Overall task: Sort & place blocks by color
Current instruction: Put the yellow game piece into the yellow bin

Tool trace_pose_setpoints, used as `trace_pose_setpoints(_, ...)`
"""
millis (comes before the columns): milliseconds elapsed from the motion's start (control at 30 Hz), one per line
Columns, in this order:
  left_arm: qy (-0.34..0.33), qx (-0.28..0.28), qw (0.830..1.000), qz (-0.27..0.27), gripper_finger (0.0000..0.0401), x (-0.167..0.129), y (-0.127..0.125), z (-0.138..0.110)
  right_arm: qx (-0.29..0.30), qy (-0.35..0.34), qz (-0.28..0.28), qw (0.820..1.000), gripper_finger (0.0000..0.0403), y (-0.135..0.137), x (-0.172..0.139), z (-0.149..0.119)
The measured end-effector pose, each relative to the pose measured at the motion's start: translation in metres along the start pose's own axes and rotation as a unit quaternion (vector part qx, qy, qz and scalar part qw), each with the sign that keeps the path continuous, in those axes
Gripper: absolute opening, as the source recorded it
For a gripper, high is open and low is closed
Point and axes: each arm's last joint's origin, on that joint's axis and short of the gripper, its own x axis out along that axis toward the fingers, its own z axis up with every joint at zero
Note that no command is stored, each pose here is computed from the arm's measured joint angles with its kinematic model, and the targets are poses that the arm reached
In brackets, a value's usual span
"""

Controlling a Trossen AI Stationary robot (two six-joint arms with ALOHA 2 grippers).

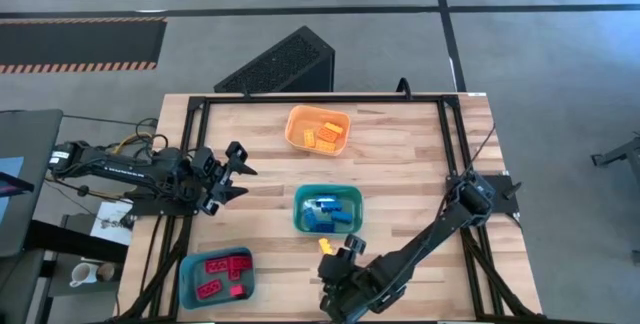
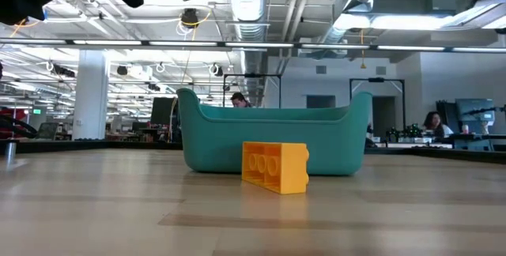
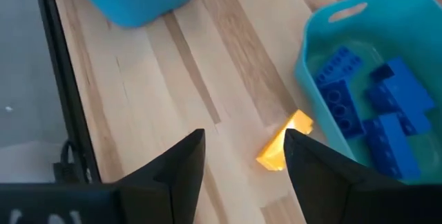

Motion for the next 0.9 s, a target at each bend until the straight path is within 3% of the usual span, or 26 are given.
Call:
trace_pose_setpoints(200, 0.047, 0.024, 0.999, -0.008, 0.0215, 0.001, -0.001, -0.008, -0.006, -0.001, 0.005, 1.0, 0.0188, -0.002, -0.007, 0.003)
trace_pose_setpoints(333, 0.106, 0.049, 0.993, 0.016, 0.0215, 0.009, -0.005, -0.009, -0.019, -0.034, 0.031, 0.999, 0.0165, -0.005, -0.029, 0.013)
trace_pose_setpoints(433, 0.15, 0.059, 0.987, 0.0, 0.0215, 0.017, -0.011, -0.013, -0.021, -0.054, 0.032, 0.998, 0.0149, -0.01, -0.047, 0.018)
trace_pose_setpoints(700, 0.198, 0.114, 0.973, -0.014, 0.0215, 0.056, -0.026, -0.024, -0.024, -0.094, 0.053, 0.994, 0.0123, -0.012, -0.082, 0.018)
trace_pose_setpoints(900, 0.251, 0.141, 0.957, -0.038, 0.0215, 0.088, -0.034, -0.042, -0.03, -0.094, 0.064, 0.993, 0.012, -0.008, -0.086, 0.013)
